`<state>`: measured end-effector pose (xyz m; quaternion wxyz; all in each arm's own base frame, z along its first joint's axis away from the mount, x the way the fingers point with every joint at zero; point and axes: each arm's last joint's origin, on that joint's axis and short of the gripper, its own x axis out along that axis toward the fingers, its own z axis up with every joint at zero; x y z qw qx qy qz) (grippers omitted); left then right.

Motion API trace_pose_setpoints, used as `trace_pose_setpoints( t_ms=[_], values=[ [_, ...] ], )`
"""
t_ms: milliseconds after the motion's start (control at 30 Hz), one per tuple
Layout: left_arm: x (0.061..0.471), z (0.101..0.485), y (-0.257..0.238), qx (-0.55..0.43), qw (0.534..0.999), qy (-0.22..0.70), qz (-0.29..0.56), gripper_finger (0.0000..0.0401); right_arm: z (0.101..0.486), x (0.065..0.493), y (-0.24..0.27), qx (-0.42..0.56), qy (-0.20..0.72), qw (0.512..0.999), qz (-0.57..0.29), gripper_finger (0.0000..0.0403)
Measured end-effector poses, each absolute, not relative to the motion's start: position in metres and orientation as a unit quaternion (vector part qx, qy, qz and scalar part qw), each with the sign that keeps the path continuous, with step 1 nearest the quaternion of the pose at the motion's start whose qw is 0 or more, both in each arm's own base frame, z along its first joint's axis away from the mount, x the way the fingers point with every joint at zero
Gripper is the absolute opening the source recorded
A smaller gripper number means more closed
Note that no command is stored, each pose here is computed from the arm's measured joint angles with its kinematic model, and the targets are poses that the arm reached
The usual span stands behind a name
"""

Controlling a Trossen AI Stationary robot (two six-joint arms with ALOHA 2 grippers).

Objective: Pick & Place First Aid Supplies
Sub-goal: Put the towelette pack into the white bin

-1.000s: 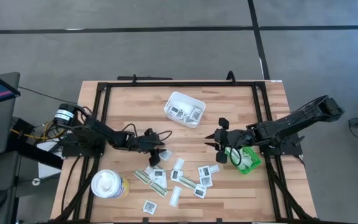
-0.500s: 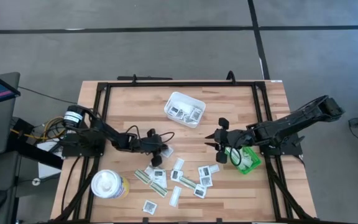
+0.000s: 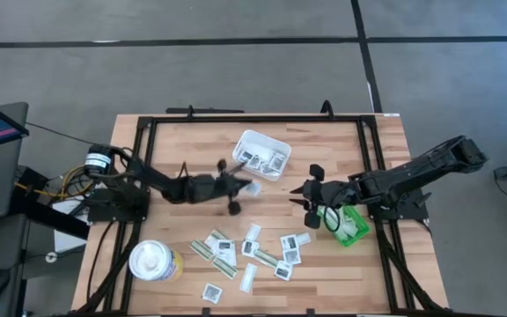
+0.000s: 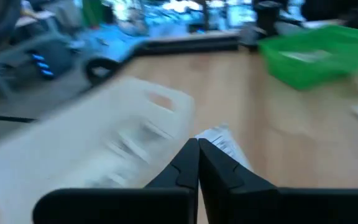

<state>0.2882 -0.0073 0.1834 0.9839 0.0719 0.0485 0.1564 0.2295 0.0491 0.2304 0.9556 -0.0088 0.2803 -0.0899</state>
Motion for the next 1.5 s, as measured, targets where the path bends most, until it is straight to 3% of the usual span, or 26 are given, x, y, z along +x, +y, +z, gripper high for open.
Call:
trace_pose_setpoints(
  t_ms=[200,367,733,833,1033,1500],
  values=[
    [0.299,0.209,0.052,0.065,0.966,0.009,0.248,0.0007,0.230,0.231,0.044,-0.006,0.281,0.955,-0.100,0.0102],
    [0.293,0.209,0.086,0.005,0.975,-0.003,0.221,0.0013,0.230,0.230,0.043,-0.010,0.284,0.953,-0.101,0.0102],
    [0.293,0.206,0.086,-0.004,0.979,0.006,0.204,0.0079,0.230,0.230,0.043,-0.011,0.285,0.953,-0.100,0.0102],
    [0.296,0.206,0.077,-0.021,0.985,0.003,0.173,0.0100,0.230,0.230,0.043,-0.011,0.285,0.953,-0.100,0.0102],
    [0.304,0.196,0.025,-0.053,0.997,0.059,-0.003,0.0108,0.230,0.230,0.043,-0.011,0.286,0.953,-0.100,0.0102],
    [0.280,0.162,-0.091,-0.029,0.951,0.254,-0.174,0.0104,0.230,0.230,0.043,-0.023,0.286,0.953,-0.097,0.0102]
  ],
)
